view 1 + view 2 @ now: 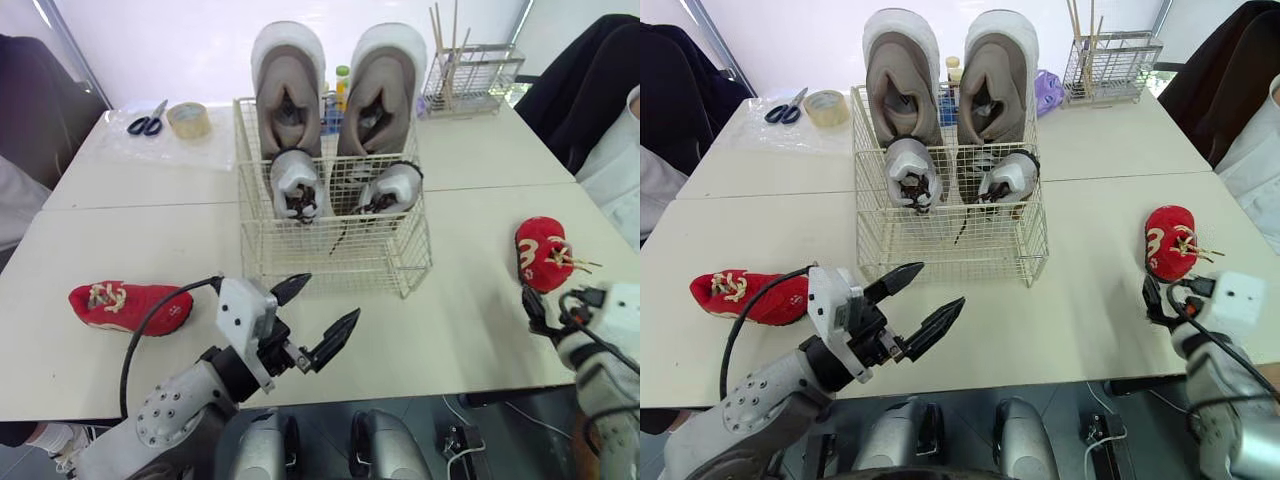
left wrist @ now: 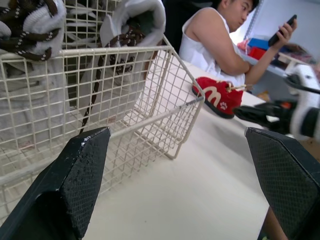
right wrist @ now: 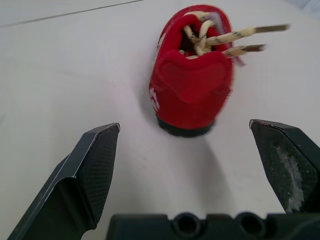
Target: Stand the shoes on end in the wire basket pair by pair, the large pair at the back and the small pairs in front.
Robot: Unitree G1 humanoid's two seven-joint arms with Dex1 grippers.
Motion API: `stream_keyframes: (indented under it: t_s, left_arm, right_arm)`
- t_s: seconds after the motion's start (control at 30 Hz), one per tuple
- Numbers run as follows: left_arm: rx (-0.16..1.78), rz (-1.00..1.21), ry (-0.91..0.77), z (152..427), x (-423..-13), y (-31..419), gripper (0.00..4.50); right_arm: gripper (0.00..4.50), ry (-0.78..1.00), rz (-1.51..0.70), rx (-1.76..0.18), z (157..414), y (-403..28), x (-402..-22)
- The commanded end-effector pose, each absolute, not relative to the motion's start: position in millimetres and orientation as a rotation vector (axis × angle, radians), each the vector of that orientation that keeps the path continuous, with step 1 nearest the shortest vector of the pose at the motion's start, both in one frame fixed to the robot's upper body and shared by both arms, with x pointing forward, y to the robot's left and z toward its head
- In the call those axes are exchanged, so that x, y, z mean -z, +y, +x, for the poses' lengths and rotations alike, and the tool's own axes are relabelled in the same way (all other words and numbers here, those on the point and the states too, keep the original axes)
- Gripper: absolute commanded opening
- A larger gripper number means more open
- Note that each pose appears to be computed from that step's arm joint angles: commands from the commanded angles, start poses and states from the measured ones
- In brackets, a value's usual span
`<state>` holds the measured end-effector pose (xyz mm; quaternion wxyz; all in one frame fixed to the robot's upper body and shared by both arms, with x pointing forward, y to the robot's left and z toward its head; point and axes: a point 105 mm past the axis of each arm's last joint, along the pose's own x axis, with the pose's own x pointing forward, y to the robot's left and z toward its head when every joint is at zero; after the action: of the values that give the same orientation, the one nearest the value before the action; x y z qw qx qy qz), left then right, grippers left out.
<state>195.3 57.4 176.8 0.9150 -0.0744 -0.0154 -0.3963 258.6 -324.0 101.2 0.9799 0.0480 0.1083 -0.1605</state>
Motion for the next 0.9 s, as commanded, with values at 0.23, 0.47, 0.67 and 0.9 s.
stream_keyframes:
  t_s: [0.23, 0.47, 0.67, 0.9]
  left_arm:
    - [0.802, -0.082, -0.087, 195.4, -186.4, 60.3, 4.46]
    - [0.780, -0.043, -0.089, 197.8, -186.7, 67.8, 4.50]
    - [0.763, -0.034, -0.089, 198.6, -189.0, 78.7, 4.50]
    - [0.767, -0.094, -0.102, 193.8, -226.2, 116.4, 4.50]
  right_arm:
    - [4.50, 0.169, 0.214, 0.514, 304.9, -356.8, -80.8]
    - [3.15, 0.165, 0.171, 0.590, 332.0, -371.1, -66.4]
    - [2.23, 0.141, 0.198, 0.552, 339.2, -357.5, -66.6]
    - [2.23, -0.398, 0.028, 0.497, 387.9, -363.4, -257.0]
